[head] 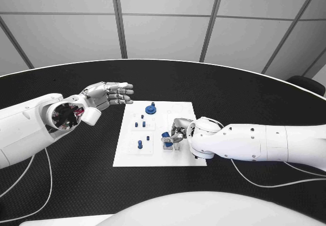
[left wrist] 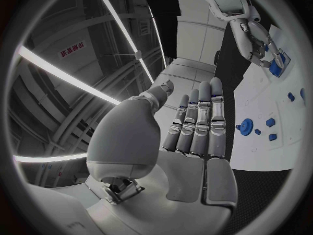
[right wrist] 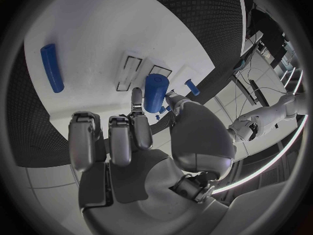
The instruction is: Assemble the parts on the task board
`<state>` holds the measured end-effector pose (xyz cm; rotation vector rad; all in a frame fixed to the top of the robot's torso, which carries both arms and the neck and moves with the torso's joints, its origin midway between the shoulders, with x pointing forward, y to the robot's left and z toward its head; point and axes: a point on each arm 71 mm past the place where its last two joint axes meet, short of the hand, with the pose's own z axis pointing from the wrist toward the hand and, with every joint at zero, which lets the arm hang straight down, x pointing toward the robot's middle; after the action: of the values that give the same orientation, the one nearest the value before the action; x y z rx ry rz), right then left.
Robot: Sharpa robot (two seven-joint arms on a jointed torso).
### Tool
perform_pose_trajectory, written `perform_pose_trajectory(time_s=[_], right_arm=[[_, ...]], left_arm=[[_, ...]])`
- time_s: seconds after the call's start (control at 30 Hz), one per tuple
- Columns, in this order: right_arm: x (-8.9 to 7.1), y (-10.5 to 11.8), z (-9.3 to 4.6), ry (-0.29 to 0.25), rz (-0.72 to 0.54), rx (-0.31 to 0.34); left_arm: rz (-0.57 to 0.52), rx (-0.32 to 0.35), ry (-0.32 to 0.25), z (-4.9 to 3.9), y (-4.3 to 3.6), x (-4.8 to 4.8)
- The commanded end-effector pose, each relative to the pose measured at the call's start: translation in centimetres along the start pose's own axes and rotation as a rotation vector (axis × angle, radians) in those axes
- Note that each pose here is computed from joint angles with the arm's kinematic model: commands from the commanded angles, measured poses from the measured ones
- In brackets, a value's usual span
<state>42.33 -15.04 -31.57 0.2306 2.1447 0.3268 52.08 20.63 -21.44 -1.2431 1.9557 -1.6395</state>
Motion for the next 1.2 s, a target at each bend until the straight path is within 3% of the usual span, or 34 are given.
perform_pose_trajectory(time_s=[0.03,0.6,0.77,1.2], right_arm=[[0.0,0.1,-0.2,0.001,0.003,-0.004],[0.0,0.0,-0.9,-0.005,0.016,-0.012],[-0.7,-0.4,-1.5,-0.079,0.011,-0.05],[-2.5,-1.1,-2.6,-0.235,0.043,-0.275]], left_arm=[[0.0,0.0,-0.001,-0.02,0.0,-0.01],[0.0,-0.004,0.002,0.01,0.03,0.0],[0.001,-0.003,0.002,-0.01,0.02,-0.03],[0.015,0.002,-0.002,-0.04,-0.01,-0.17]])
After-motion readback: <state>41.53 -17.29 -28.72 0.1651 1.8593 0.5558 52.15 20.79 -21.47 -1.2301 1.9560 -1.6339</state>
